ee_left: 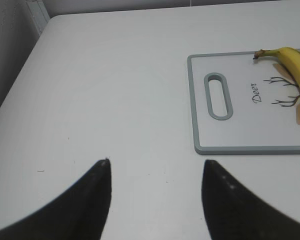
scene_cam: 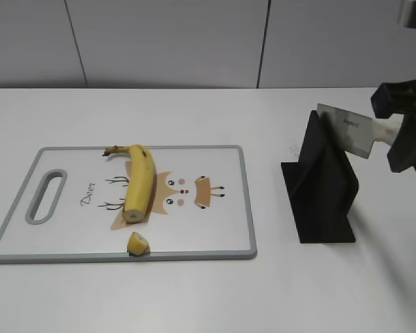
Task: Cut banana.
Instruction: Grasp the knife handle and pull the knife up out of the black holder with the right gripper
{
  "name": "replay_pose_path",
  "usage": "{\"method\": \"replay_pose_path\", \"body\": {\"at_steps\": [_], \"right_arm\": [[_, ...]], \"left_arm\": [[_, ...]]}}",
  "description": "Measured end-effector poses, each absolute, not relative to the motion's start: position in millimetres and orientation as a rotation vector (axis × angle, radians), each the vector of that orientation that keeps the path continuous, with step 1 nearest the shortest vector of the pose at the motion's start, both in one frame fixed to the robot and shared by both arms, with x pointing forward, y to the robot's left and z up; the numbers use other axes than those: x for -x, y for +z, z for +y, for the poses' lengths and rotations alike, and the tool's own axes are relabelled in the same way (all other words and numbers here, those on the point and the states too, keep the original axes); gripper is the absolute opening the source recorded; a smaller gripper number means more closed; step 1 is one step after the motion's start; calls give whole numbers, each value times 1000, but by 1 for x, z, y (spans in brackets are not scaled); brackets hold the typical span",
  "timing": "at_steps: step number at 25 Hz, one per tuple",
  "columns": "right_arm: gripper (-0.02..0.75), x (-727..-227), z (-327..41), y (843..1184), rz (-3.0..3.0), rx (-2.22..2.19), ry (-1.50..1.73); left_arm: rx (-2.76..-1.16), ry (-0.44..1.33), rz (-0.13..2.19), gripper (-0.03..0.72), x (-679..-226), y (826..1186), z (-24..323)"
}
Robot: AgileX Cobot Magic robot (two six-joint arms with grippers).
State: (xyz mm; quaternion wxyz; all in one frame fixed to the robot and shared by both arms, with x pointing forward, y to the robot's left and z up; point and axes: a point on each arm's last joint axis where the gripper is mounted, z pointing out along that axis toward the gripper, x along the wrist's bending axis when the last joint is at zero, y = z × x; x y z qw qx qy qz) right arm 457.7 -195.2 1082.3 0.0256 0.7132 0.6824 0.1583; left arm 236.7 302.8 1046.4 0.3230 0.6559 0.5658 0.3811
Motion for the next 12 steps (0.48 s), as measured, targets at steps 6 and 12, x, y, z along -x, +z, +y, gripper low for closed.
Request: {"method": "replay_pose_path", "body": {"at_steps": [6,12], "right_arm": [[174,-457,-197,1092,2091,-2174,527],[174,-464,-198,1116,2045,-2100,605]], "left_arm": [[-1721,999,1485,553,-237,1046,303],[-1721,997,1484,553,-237,1046,303]]}}
